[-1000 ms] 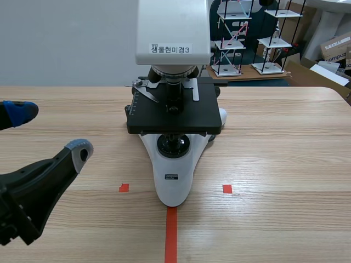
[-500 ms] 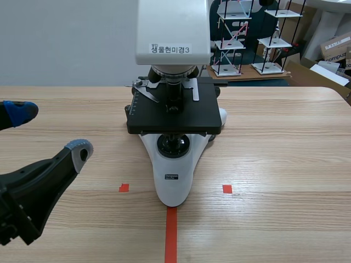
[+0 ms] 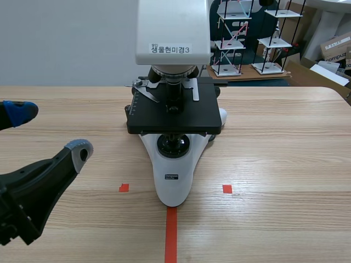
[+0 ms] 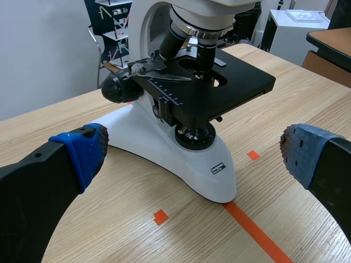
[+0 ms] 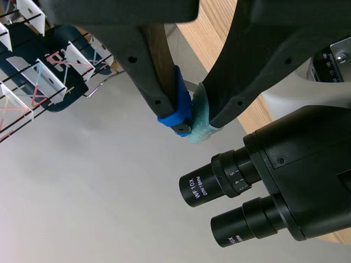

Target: Point at the eyepiece

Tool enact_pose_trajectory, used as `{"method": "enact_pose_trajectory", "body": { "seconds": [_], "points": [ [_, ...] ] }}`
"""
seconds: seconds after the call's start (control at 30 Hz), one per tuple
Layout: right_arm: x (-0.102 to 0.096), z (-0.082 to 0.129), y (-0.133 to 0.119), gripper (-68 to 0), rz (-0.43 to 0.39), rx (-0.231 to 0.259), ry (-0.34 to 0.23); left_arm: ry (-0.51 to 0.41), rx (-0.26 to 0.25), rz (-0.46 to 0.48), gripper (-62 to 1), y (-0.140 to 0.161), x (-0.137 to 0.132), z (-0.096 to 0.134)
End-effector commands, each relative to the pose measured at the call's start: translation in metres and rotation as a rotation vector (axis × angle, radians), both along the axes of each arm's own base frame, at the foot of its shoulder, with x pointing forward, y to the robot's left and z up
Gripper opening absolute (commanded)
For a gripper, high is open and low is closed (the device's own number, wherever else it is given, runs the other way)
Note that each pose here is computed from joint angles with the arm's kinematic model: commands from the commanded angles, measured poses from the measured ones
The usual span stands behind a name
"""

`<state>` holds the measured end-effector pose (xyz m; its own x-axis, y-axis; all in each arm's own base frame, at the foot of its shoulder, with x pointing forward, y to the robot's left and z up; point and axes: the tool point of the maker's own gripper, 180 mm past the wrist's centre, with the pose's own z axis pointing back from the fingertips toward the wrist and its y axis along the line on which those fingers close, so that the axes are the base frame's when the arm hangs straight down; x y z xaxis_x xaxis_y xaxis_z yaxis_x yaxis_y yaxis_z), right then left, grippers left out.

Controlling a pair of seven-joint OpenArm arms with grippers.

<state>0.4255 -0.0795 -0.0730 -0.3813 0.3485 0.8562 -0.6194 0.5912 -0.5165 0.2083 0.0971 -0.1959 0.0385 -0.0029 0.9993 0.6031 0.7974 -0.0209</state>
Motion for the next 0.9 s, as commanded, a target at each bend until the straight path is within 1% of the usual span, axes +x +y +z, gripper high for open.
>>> {"method": "enact_pose_trajectory", "body": {
  "seconds": [0.0,0.87],
  "points": [
    [0.0005,0.0190,-0.0016,-66.7,-0.001,0.009,-0.047,-0.021,-0.022,-0.004,1.4,-0.0022,0.0003,0.0078],
    [0.0007,0.0189,-0.0040,-66.7,-0.005,0.003,-0.047,-0.021,-0.021,-0.004,1.4,-0.0022,0.0003,0.0077]
  ]
}}
